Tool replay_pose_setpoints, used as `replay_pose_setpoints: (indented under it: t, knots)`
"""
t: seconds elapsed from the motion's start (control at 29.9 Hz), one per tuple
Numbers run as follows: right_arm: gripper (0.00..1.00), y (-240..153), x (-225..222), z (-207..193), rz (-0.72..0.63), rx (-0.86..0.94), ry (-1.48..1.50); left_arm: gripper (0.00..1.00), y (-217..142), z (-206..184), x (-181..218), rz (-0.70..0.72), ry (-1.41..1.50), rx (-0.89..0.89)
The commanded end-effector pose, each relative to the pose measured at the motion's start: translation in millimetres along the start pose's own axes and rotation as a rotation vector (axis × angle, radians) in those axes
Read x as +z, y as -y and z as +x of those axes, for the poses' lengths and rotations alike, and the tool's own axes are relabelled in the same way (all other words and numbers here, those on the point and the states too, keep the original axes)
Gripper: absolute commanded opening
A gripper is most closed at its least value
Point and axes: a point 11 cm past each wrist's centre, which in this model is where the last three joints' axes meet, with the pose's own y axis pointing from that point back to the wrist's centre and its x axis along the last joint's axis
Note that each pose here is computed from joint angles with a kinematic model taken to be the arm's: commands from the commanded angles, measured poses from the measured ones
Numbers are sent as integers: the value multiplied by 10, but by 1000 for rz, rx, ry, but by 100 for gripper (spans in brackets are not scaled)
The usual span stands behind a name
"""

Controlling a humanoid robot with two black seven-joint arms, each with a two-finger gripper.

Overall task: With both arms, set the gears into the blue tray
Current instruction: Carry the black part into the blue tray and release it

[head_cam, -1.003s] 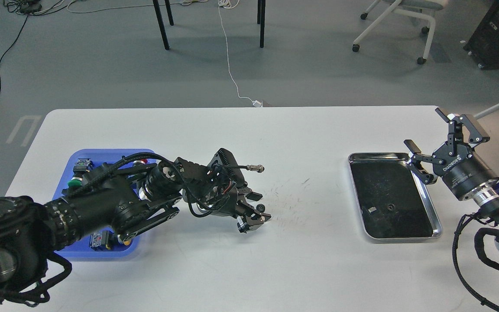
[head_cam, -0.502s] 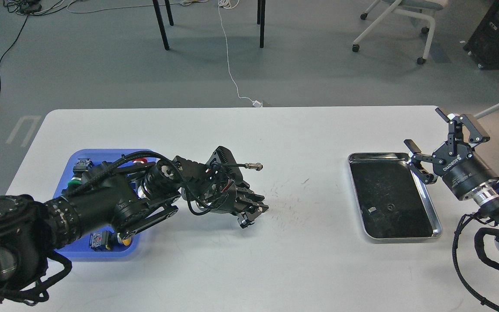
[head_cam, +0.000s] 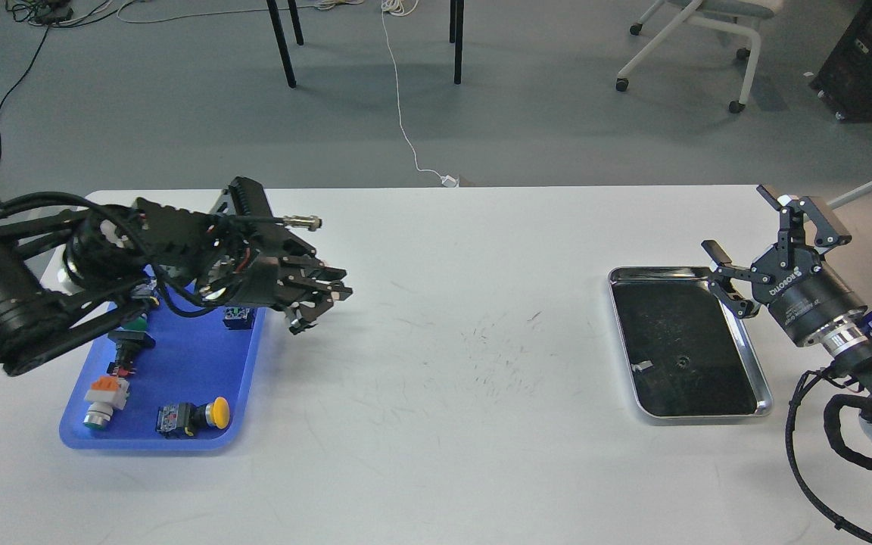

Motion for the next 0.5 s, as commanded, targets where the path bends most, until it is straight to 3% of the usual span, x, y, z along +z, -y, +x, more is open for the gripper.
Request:
replay_pose_setpoints:
  t: [0.0,0.47]
  knots:
    - [98,6,14,-13,-2,-4,1,11,-255,-605,-86,52,-88,-93]
    - [98,10,14,-16,-1,-4,2,13,-435,-1282,-181,122,-199,-213]
